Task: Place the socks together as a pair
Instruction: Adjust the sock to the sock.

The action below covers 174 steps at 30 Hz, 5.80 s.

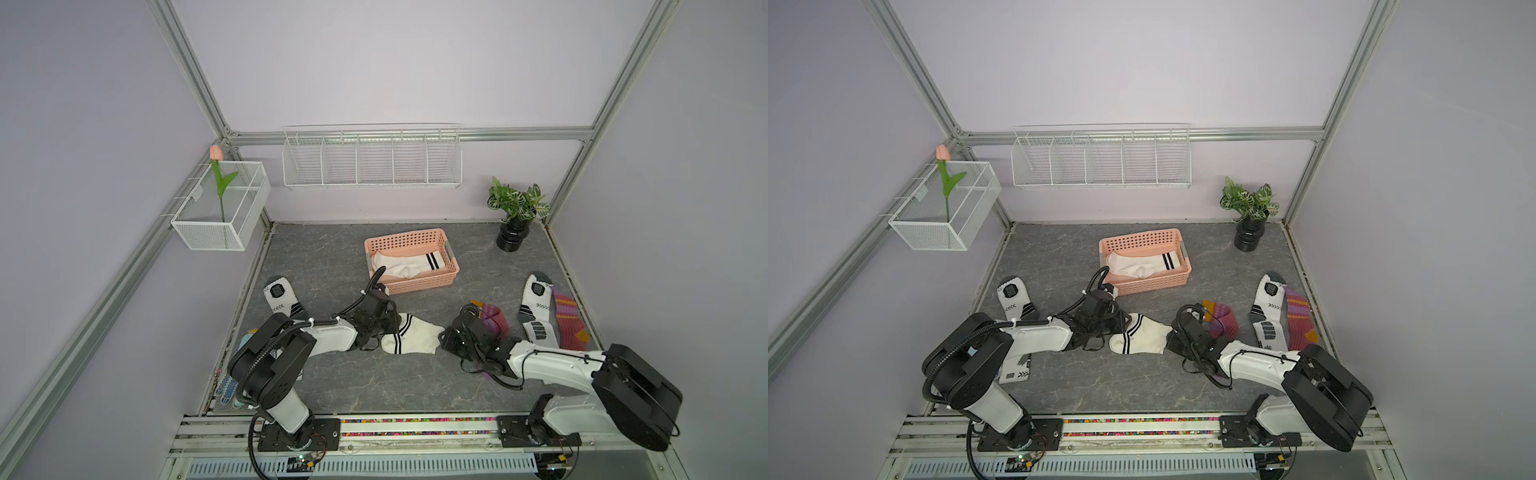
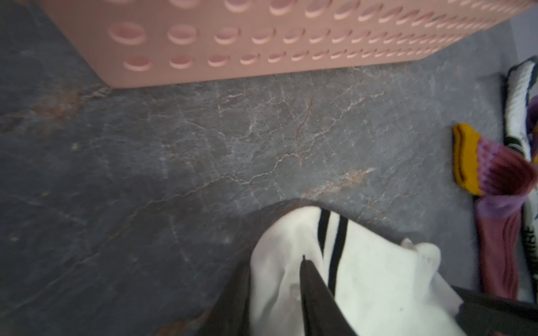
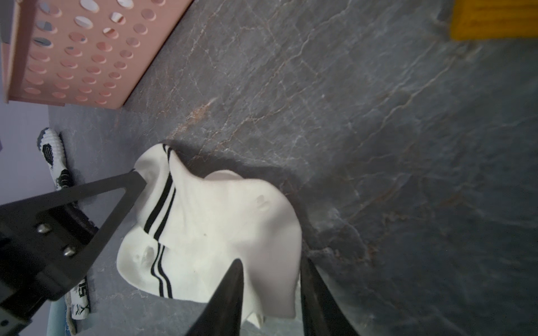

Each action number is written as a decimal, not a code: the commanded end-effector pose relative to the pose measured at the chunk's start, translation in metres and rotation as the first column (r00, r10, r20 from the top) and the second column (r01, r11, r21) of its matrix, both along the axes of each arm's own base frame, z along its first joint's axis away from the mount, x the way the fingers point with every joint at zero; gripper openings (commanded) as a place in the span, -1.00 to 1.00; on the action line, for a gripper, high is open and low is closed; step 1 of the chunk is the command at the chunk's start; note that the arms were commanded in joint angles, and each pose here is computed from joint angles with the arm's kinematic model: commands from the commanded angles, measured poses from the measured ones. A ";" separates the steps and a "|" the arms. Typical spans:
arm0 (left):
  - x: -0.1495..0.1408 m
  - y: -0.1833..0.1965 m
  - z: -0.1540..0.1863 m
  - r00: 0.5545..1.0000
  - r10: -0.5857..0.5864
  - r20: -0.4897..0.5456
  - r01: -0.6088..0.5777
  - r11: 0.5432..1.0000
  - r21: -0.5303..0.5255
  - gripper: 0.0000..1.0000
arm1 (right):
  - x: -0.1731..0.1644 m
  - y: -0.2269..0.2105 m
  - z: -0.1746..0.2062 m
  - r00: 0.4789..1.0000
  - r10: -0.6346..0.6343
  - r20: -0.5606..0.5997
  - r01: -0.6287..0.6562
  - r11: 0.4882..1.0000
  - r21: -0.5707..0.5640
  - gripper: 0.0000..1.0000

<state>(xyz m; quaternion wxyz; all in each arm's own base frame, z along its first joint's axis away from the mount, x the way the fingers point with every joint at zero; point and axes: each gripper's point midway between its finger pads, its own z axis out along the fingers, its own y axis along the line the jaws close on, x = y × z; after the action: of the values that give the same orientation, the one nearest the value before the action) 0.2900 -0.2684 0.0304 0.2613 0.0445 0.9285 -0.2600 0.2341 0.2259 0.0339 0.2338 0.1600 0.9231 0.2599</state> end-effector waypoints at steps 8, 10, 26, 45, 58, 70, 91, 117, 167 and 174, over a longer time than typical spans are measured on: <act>0.003 -0.002 0.025 1.000 0.000 0.029 0.001 0.999 -0.040 -1.00 | 0.002 0.000 0.012 0.999 0.017 0.036 -0.016 0.999 -0.052 -0.86; 0.005 0.000 0.042 0.998 0.017 0.063 -0.013 0.998 -0.054 -1.00 | 0.001 -0.001 0.017 0.998 0.036 0.045 -0.033 0.997 -0.073 -0.86; -0.065 0.025 0.094 0.974 0.153 0.164 -0.116 0.970 -0.215 -1.00 | 0.011 0.007 0.042 0.947 0.309 0.084 -0.286 0.935 -0.210 -0.86; -0.074 0.022 0.064 0.964 0.140 0.224 -0.097 0.976 -0.195 -1.00 | 0.027 0.006 0.029 0.942 0.326 0.084 -0.295 0.920 -0.259 -0.86; -0.084 0.040 0.035 0.959 0.181 0.216 -0.164 0.982 -0.096 -0.28 | 0.030 0.014 0.022 0.928 0.362 0.085 -0.333 0.911 -0.244 -0.86; -0.087 0.034 0.049 0.967 0.190 0.171 -0.164 0.974 -0.158 -0.10 | 0.028 0.014 0.019 0.930 0.359 0.072 -0.334 0.913 -0.235 -0.86; -0.079 0.021 0.027 0.980 0.161 0.119 -0.158 0.987 -0.028 -0.41 | 0.024 0.014 0.020 0.930 0.360 0.069 -0.337 0.915 -0.220 -0.86; -0.062 0.040 0.042 0.971 0.186 0.151 -0.186 0.982 -0.011 -1.00 | 0.013 0.013 0.023 0.932 0.361 0.033 -0.348 0.917 -0.194 -0.86; -0.065 0.041 0.018 0.981 0.168 0.098 -0.175 0.982 0.073 -1.00 | 0.025 0.021 0.033 0.898 0.412 0.157 -0.373 0.899 -0.228 -0.86; -0.067 0.043 0.017 0.981 0.172 0.091 -0.178 0.982 0.068 -1.00 | 0.025 0.026 0.035 0.882 0.440 0.169 -0.400 0.889 -0.224 -0.86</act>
<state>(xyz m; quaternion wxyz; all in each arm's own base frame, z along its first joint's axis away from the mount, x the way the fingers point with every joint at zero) 0.2254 -0.2297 0.0501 0.3255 -0.0105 0.9238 -0.2012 0.2593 0.2466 0.0617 0.2722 -0.0784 0.9326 0.2235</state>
